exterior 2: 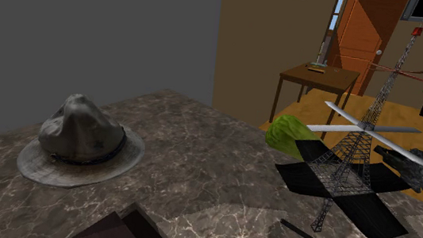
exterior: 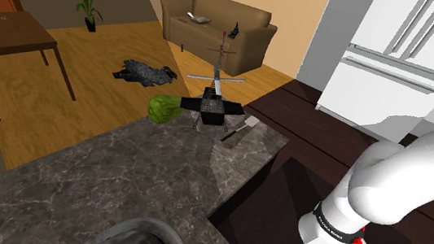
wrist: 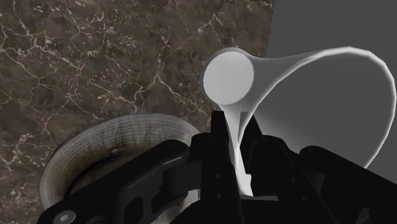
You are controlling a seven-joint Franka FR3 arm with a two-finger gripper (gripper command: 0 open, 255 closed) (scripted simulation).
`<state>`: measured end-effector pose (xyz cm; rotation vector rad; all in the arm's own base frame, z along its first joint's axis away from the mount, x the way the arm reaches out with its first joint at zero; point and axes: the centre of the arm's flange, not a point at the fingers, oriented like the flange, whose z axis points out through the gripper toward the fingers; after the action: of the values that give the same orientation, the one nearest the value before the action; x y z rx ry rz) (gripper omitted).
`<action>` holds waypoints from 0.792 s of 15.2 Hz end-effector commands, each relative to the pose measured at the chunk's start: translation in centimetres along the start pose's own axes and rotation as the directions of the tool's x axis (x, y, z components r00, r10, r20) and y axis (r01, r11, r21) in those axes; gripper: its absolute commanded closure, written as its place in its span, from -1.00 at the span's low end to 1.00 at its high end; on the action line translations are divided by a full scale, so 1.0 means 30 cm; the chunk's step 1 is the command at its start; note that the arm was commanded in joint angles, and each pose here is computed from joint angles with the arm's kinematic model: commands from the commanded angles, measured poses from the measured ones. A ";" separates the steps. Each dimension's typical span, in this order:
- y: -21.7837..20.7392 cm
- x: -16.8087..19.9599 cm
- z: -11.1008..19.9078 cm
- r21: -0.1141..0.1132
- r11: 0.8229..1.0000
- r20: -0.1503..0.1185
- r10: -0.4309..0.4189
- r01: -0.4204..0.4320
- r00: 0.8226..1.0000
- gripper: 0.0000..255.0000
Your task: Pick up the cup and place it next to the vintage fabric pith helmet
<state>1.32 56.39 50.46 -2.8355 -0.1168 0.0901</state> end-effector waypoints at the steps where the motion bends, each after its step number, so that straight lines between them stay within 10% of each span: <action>1: -0.074 -0.051 0.019 0.003 1.000 0.001 0.001 -0.001 1.000 1.00; 12: -0.086 -0.081 0.191 0.003 1.000 0.001 0.001 -0.001 1.000 1.00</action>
<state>-1.74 60.33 46.46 -2.8330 -0.1154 0.0927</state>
